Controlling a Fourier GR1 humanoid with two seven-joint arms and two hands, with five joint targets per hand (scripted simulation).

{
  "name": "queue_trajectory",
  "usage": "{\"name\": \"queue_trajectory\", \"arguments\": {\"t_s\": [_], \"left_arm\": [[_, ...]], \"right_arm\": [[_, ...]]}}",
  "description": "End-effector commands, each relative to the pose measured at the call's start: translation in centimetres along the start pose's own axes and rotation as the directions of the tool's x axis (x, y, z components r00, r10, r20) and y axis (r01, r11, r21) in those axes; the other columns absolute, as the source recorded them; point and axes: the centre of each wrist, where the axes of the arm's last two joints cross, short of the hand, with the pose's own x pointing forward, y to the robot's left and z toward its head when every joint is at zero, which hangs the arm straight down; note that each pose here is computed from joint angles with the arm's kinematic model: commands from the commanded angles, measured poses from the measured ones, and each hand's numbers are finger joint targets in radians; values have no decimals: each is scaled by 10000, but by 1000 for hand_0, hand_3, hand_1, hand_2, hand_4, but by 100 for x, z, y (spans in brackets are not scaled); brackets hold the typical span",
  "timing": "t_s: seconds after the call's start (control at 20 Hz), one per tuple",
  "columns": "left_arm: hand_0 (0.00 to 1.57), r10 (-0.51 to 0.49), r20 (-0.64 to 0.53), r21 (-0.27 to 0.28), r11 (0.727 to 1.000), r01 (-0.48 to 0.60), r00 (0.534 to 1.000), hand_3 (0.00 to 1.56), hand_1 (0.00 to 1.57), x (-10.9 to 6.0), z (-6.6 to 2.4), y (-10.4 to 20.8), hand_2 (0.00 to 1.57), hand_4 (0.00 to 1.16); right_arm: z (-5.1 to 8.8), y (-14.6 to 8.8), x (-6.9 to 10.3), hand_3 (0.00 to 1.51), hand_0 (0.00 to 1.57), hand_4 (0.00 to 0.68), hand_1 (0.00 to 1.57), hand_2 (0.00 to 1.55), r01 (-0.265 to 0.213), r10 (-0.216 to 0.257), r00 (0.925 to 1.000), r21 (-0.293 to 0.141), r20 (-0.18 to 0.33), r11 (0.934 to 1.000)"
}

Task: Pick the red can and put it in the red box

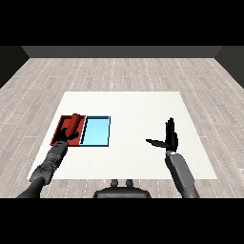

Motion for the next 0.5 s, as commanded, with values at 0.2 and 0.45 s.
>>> {"name": "queue_trajectory", "arguments": {"t_s": [0.2, 0.45], "left_arm": [[0, 223, -1541, -853, 9957, -357, 9878, 0, 0, -221, -65, 251, 0, 0], [0, -299, -1344, -700, 9973, 206, 9905, 0, 0, -25, -85, 192, 0, 0]], "right_arm": [[-4, -32, -43, 0, 0, 0, 0, 0, 40, -40, 10000, -55, 60, 10000], [-80, -96, 87, 0, 0, 0, 0, 0, 327, -328, 9993, 60, 195, 9994]]}}
